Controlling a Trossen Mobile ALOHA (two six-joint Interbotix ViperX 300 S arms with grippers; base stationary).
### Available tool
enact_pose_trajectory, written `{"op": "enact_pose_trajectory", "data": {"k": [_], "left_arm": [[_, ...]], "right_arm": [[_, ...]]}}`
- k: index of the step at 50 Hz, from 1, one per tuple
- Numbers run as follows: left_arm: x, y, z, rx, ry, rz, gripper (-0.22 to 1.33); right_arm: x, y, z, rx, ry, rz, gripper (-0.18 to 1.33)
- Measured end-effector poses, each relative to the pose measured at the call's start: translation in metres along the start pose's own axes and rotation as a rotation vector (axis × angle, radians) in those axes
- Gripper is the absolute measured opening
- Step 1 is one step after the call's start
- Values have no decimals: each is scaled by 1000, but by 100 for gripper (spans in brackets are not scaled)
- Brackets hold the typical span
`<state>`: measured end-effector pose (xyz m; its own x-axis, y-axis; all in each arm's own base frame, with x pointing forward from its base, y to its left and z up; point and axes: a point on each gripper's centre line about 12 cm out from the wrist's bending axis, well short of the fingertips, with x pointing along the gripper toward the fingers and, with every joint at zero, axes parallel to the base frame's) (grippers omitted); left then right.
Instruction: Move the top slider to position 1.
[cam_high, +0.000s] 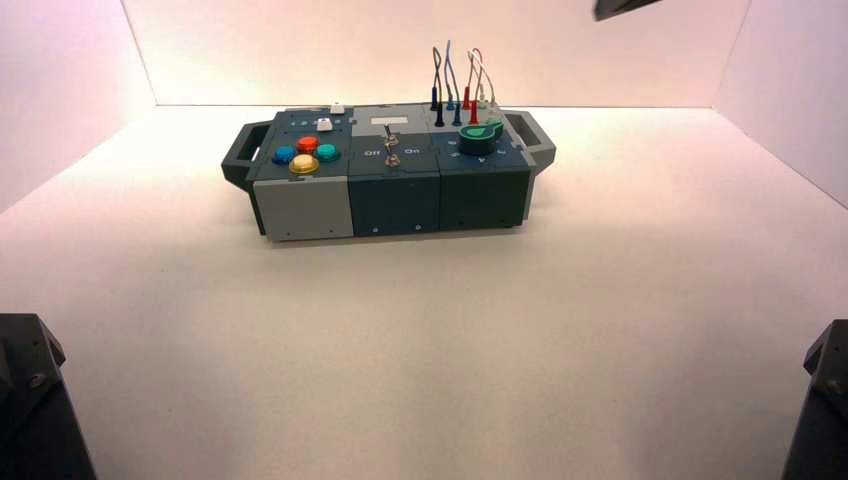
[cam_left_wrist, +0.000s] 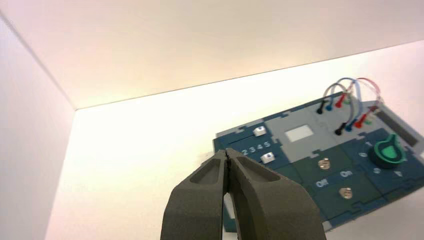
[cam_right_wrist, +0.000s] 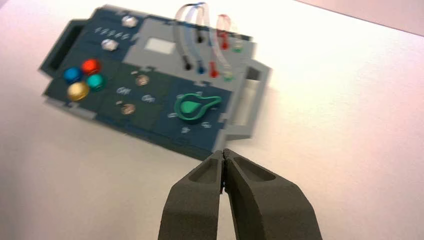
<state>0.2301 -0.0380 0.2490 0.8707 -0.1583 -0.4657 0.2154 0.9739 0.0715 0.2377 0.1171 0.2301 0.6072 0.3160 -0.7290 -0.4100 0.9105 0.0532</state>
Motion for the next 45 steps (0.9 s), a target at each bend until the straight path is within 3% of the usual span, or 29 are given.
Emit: {"op": "enact_pose_trajectory", "data": {"k": [6,7,15,23,33,45], "left_arm": [[0,3,0,-6,1,10,-16],[-1,5,-1,-10,4,18,-16],[0,7,-2,-16,16,24,-16],[12,7,-8,-16,64,19,-16],[20,8,-5,-32,81,18,-16],[35,9,-1,-42,114,14,-16]], "right_arm": [[4,12,6,-28,15,29,-14],[7,22,11,-54,21,53,-14],[23,34,19,-75,60,74,-14],[30,35,21,-69,77,77,-14],[38,37,30,-71,77,77,-14],[62,45,62,-74,84,81,-14]]}}
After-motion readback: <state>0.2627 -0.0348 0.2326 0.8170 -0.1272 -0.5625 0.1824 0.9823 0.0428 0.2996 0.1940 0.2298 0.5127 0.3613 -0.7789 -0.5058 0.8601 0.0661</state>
